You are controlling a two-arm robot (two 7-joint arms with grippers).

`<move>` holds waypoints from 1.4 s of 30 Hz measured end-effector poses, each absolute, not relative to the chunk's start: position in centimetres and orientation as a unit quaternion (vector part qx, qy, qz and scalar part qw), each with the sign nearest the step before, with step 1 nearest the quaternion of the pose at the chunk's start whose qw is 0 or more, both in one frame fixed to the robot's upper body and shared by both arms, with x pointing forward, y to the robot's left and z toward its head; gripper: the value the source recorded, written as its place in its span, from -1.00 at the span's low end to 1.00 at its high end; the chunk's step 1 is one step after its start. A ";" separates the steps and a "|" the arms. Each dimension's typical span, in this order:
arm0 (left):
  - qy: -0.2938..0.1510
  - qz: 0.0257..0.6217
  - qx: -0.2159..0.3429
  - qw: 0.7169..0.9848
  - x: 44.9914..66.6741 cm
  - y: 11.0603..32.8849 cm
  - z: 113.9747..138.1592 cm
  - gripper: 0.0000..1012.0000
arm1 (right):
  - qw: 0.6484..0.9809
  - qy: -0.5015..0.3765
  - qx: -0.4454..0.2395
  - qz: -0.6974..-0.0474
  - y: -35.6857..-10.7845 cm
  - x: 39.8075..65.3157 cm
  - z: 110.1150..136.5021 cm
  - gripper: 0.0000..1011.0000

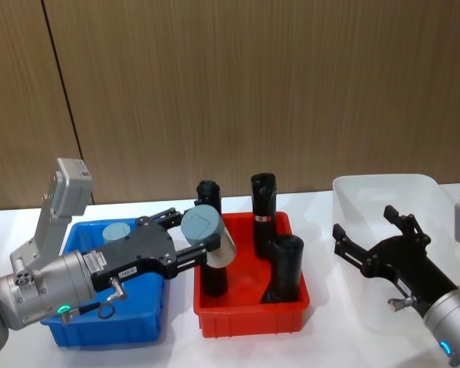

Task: Pick the cotton swabs from the blue box and place them into the white box.

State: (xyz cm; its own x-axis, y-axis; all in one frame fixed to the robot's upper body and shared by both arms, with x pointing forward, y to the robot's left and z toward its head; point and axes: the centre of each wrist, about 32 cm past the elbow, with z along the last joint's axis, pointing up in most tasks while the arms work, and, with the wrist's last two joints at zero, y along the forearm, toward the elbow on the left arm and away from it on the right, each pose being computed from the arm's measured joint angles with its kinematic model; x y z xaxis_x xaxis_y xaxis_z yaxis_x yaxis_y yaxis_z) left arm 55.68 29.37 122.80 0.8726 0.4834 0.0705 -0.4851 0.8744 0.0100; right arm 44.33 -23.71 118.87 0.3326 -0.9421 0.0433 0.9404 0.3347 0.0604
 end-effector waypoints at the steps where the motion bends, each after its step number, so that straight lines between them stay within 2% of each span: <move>1: -0.033 0.250 0.014 0.968 55.7 29.4 122.8 0.33 | 0.816 -0.035 0.012 -0.577 -23.7 44.3 118.9 0.98; 22: -0.030 0.250 0.013 0.968 55.4 29.7 122.3 0.33 | 0.826 -0.041 0.014 -0.562 -24.0 44.2 119.0 0.98; 42: -0.029 0.250 0.013 0.968 55.3 29.7 122.2 0.33 | 0.873 -0.042 -0.010 -0.486 -25.5 44.9 120.5 0.98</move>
State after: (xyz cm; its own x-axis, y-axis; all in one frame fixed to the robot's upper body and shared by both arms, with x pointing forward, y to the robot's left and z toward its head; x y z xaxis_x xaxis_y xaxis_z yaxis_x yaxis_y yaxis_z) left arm 55.32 29.74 122.18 0.8729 0.4838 0.0636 -0.4854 0.8743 0.0107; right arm 44.89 -25.46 120.54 0.5234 -0.8481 0.0821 0.8497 0.5267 0.0238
